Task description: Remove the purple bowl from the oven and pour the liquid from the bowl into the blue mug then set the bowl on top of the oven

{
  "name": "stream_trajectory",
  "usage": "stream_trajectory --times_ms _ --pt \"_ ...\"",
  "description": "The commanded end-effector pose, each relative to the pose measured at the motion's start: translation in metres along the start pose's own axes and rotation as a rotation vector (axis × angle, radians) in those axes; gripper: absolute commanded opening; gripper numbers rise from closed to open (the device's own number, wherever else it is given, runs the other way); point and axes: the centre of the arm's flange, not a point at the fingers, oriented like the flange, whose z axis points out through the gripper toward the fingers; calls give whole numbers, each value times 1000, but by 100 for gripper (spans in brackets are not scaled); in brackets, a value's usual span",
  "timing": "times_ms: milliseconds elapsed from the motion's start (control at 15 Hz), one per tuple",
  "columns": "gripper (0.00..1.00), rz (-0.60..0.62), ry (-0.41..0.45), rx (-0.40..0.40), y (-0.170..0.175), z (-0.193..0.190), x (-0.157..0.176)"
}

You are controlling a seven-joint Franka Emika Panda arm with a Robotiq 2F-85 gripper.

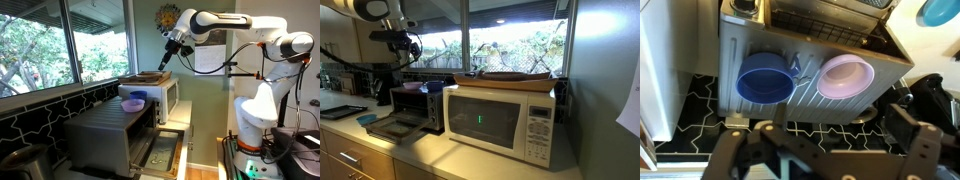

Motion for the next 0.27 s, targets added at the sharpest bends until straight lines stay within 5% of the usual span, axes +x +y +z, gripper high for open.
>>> stream_trajectory --times_ms 0,200 --pt "100 -8 0 0 0 0 0" --pt "100 -13 -1 0 0 -1 0"
